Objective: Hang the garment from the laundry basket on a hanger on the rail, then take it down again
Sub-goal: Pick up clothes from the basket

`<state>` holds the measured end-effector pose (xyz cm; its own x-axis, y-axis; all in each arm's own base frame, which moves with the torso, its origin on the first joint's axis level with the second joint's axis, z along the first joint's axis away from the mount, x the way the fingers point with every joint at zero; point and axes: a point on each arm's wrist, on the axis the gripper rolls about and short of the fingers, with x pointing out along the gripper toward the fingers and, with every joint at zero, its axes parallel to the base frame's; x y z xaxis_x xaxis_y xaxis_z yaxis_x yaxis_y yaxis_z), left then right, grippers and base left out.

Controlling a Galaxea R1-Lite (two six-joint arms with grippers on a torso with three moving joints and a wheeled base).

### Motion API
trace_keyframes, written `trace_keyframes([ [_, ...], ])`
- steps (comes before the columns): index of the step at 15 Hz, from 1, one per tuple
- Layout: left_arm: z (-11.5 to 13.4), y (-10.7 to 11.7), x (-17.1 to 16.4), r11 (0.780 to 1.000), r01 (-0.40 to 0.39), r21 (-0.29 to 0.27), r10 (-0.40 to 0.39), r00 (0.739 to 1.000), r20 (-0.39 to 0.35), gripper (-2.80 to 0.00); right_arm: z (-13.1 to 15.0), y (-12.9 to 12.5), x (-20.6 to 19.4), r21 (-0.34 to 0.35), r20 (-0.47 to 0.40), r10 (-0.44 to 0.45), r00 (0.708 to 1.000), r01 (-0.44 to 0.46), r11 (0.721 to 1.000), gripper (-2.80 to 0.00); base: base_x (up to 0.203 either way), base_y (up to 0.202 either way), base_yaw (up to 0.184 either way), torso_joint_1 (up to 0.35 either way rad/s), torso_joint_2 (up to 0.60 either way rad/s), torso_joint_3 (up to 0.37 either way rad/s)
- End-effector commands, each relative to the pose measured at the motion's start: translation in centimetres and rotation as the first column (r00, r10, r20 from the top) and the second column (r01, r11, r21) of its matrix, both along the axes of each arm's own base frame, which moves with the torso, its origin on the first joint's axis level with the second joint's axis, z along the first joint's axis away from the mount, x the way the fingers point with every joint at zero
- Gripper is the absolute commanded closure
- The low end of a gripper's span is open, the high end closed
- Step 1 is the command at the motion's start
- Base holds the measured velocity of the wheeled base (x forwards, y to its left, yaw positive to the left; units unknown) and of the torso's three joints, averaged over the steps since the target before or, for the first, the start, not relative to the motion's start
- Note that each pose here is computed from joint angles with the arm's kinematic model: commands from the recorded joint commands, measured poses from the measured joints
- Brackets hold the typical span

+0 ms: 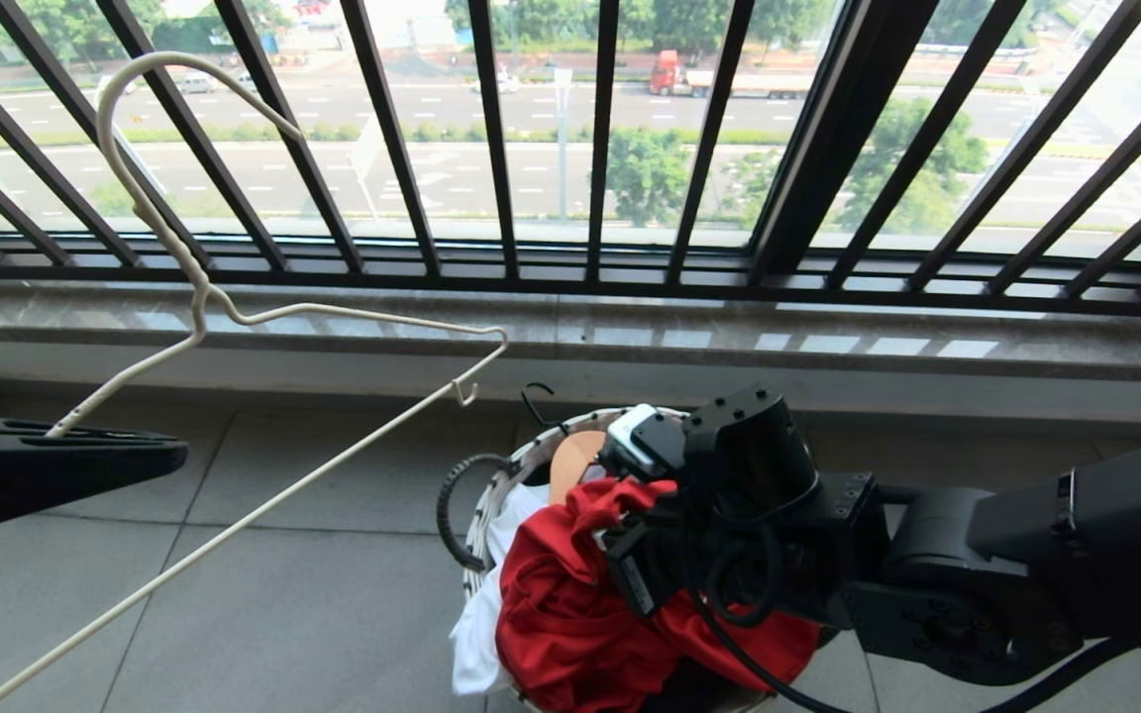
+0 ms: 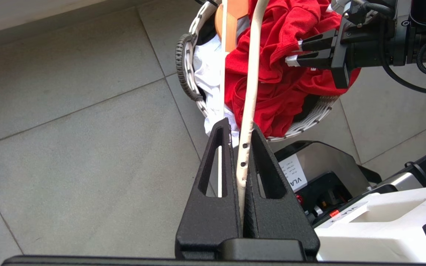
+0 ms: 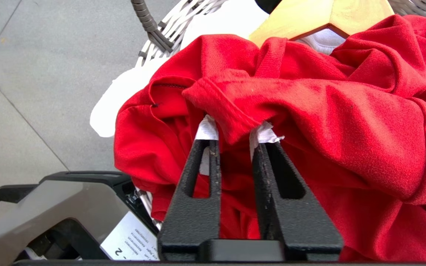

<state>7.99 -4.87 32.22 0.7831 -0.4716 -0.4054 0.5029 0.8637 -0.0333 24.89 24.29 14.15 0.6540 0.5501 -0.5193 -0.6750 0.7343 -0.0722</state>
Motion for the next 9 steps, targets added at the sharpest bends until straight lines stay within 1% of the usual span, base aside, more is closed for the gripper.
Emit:
trace_keyframes([
  [1, -0.1, -0.1, 0.2, 1.000, 0.000, 0.005, 0.000, 1.000, -0.009, 0.00, -0.1, 0.0, 0.0, -0.006, 0.006, -0.010, 1.000, 0.010, 1.000, -2.80, 0.000, 0.000, 0.000, 0.000, 0.00, 0.000],
  [3, -0.1, -0.1, 0.2, 1.000, -0.001, 0.005, 0.001, 1.000, -0.010, 0.00, 0.1, -0.1, 0.0, -0.015, 0.020, -0.033, 0.999, 0.034, 0.999, -2.80, 0.000, 0.000, 0.000, 0.000, 0.00, 0.000],
  [5, -0.1, -0.1, 0.2, 1.000, 0.000, 0.006, 0.000, 1.000, -0.011, 0.00, 0.6, -0.3, -0.2, -0.009, 0.032, -0.033, 0.999, 0.033, 0.999, -2.80, 0.000, 0.000, 0.000, 0.000, 0.00, 0.000],
  [6, -0.2, -0.1, 0.2, 1.000, 0.000, 0.006, 0.000, 1.000, -0.012, 0.00, 0.2, -0.3, -0.2, -0.035, 0.038, -0.027, 0.999, 0.028, 0.999, -2.80, 0.000, 0.000, 0.000, 0.000, 0.00, 0.000],
  [8, -0.1, -0.1, 0.2, 1.000, 0.000, 0.006, 0.000, 1.000, -0.011, 0.00, -0.8, -0.1, 0.1, -0.083, 0.046, -0.053, 0.998, 0.057, 0.995, -2.80, 0.000, 0.000, 0.000, 0.000, 0.00, 0.000],
  [9, -0.1, -0.1, 0.1, 1.000, 0.000, 0.005, 0.000, 1.000, -0.009, 0.00, -1.2, 0.1, 0.4, -0.086, 0.053, -0.059, 0.997, 0.063, 0.994, -2.80, 0.000, 0.000, 0.000, 0.000, 0.00, 0.000],
])
